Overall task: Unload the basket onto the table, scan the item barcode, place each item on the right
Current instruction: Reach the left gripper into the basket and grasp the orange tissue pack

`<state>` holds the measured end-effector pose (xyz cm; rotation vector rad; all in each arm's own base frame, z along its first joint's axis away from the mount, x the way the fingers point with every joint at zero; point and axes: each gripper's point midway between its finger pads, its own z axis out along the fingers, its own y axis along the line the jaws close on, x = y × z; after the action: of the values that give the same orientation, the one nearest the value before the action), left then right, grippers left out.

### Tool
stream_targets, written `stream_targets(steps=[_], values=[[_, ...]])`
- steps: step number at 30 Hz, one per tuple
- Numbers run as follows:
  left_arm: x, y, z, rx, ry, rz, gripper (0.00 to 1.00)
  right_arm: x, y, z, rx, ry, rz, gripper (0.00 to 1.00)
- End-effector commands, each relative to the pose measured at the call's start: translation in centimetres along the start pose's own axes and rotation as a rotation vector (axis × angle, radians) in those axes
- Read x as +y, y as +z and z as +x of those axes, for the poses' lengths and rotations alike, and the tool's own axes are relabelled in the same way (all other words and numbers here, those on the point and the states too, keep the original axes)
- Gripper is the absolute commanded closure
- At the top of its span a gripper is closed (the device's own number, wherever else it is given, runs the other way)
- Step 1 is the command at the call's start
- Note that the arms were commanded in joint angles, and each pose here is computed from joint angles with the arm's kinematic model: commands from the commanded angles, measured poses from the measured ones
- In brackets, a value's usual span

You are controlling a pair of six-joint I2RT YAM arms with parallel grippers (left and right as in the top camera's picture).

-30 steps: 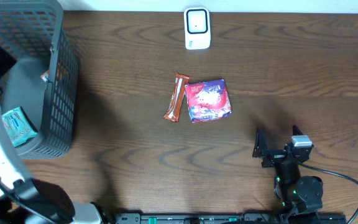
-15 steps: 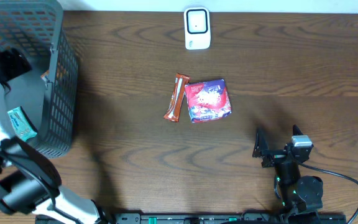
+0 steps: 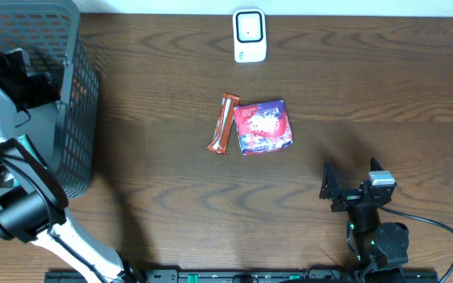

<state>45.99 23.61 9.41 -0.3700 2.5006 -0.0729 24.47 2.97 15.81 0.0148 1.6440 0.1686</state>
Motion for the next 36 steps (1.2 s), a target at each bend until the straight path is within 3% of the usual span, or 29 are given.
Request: stream_targets(steps=[1, 10, 18, 22, 27, 30, 31, 36], values=[[-0.2, 1.3, 0.4, 0.005, 0.018, 0.02, 0.16, -0.4, 0.0, 0.0, -0.003, -0.008, 0.018, 0.01], [-2.2, 4.7, 1.8, 0.049, 0.204, 0.06, 0.16, -0.4, 0.0, 0.0, -0.003, -0.008, 0.018, 0.01], [-2.8, 7.2, 3.7, 0.101, 0.216, 0.08, 0.16, -0.4, 0.0, 0.0, -0.003, -0.008, 0.018, 0.01], [-2.8, 7.7, 5.0, 0.145, 0.203, 0.09, 0.32, -0.4, 0.0, 0.0, -0.003, -0.008, 0.018, 0.01], [-3.0, 7.5, 6.2, 0.193, 0.189, 0.103, 0.61, -0.4, 0.0, 0.0, -0.003, -0.008, 0.018, 0.01], [-3.2, 7.3, 7.1, 0.228, 0.178, 0.112, 0.88, -0.4, 0.0, 0.0, -0.003, -0.008, 0.018, 0.01], [-3.2, 7.3, 7.3, 0.236, 0.175, 0.114, 0.92, -0.4, 0.0, 0.0, -0.003, -0.008, 0.018, 0.01], [-3.3, 6.6, 7.1, 0.237, 0.165, 0.112, 0.93, -0.4, 0.0, 0.0, -0.003, -0.008, 0.018, 0.01]])
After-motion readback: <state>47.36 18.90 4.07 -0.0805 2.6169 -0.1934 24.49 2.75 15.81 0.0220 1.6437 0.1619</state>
